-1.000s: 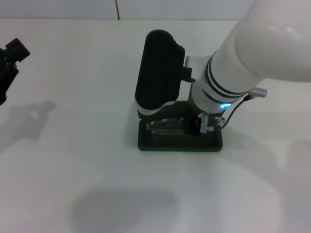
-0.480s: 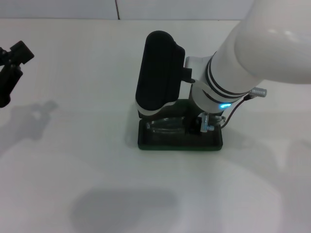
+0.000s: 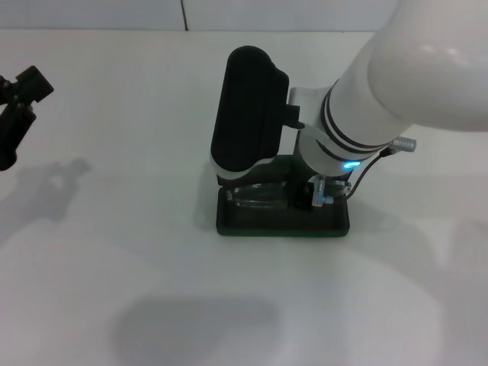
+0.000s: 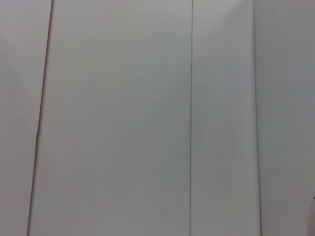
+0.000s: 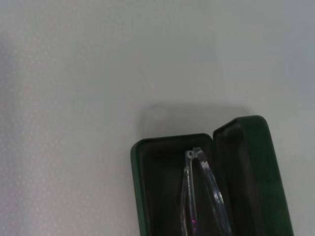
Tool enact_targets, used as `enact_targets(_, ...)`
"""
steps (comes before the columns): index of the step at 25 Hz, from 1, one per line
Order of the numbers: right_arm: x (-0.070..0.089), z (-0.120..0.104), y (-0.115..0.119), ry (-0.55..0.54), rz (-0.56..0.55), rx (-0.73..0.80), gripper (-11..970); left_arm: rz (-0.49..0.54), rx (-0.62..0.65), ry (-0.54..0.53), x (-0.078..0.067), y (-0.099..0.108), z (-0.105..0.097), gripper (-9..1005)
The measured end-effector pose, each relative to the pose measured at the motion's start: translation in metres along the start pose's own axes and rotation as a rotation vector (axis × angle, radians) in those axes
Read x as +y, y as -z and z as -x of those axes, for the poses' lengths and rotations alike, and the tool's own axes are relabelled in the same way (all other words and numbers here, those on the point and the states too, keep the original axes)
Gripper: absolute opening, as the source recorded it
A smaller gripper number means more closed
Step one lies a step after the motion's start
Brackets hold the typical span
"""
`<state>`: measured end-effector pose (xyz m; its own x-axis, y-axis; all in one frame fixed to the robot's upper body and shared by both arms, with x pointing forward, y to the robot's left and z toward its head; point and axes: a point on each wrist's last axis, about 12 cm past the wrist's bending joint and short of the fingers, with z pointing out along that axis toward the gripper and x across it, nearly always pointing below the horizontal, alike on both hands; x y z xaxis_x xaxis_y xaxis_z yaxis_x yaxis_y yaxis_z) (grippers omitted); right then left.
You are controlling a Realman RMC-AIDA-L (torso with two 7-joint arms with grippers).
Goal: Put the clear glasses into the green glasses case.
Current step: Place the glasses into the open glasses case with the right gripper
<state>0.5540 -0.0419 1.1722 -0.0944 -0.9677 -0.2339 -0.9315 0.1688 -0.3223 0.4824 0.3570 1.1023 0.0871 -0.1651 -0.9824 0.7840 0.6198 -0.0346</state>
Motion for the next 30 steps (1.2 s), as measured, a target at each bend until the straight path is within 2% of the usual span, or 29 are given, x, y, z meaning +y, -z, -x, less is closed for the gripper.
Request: enact_targets(30, 0.0041, 0.0017, 0.0039, 0.010, 0.009, -0.013, 114, 0.004, 0.002, 0.000, 0.0001, 0.0005, -0.0003, 111)
